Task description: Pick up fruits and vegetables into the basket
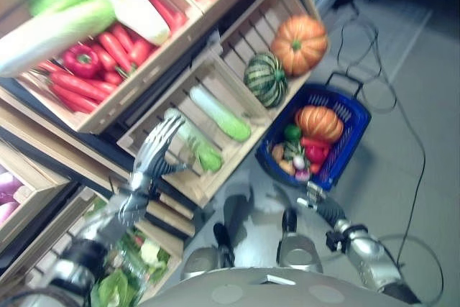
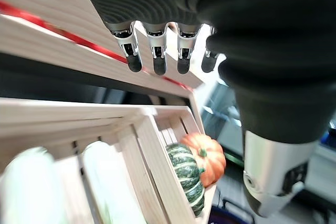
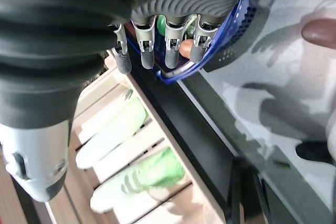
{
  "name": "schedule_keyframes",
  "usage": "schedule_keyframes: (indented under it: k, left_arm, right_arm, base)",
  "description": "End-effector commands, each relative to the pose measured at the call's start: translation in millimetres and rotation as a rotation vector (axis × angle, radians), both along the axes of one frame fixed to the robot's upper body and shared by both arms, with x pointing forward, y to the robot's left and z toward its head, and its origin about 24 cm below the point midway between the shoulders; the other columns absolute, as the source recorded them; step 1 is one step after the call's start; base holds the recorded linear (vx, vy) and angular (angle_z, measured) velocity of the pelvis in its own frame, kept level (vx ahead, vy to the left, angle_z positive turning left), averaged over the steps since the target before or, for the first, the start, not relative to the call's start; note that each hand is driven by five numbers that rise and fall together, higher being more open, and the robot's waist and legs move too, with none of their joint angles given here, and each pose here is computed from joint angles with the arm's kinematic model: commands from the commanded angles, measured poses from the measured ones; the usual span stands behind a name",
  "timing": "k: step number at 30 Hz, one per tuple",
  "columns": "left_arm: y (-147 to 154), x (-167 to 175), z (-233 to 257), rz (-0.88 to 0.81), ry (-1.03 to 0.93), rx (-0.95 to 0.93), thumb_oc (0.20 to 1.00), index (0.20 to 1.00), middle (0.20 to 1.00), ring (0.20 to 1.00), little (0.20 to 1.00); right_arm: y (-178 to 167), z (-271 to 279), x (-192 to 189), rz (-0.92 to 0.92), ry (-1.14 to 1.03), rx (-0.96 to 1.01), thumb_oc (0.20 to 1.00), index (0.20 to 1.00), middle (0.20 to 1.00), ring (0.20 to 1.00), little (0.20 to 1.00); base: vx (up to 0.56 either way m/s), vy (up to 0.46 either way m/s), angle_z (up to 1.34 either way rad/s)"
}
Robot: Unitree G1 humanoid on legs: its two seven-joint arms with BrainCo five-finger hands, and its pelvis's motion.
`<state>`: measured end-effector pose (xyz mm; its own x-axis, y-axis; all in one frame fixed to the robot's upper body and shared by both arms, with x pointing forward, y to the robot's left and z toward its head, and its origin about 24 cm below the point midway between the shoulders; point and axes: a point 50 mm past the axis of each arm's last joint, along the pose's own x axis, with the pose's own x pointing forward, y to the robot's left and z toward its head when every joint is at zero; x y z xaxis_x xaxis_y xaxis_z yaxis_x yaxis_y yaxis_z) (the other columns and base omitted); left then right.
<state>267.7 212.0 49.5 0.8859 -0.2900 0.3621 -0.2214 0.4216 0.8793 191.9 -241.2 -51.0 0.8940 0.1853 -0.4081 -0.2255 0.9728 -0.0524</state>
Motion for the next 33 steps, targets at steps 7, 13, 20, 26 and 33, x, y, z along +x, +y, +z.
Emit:
schedule_keyframes:
  k: [7, 13, 20, 26, 33]
  left_arm:
    - [31, 52, 58, 0.18, -0.176, 0.358, 1.0, 1.0, 1.0, 1.0, 1.0]
    - [58, 73, 76, 0.286, -0.128, 0.555, 1.0, 1.0, 1.0, 1.0, 1.0]
    - [78, 74, 59, 0.387, 0.006, 0.663, 1.0, 1.0, 1.0, 1.0, 1.0]
    - [104, 64, 35, 0.513, 0.179, 0.731, 1.0, 1.0, 1.0, 1.0, 1.0]
    - [128, 48, 13, 0.683, 0.352, 0.713, 1.0, 1.0, 1.0, 1.0, 1.0]
  right_arm:
    - [-5, 48, 23, 0.012, -0.22, -0.012, 1.0, 1.0, 1.0, 1.0, 1.0]
    - [-15, 72, 35, 0.017, -0.305, -0.023, 1.0, 1.0, 1.0, 1.0, 1.0]
    - [-20, 89, 41, 0.003, -0.379, 0.002, 1.0, 1.0, 1.0, 1.0, 1.0]
    - [-21, 102, 46, -0.003, -0.437, 0.026, 1.0, 1.0, 1.0, 1.0, 1.0]
    - [-18, 112, 51, 0.005, -0.465, 0.019, 1.0, 1.0, 1.0, 1.0, 1.0]
  base:
    - [-0.01, 0.058, -0.15]
    - [-0.03, 0.018, -0.06]
    - [-0.04, 0.017, -0.09]
    - [-0.03, 0.046, 0.0]
    - [-0.02, 0.072, 0.01]
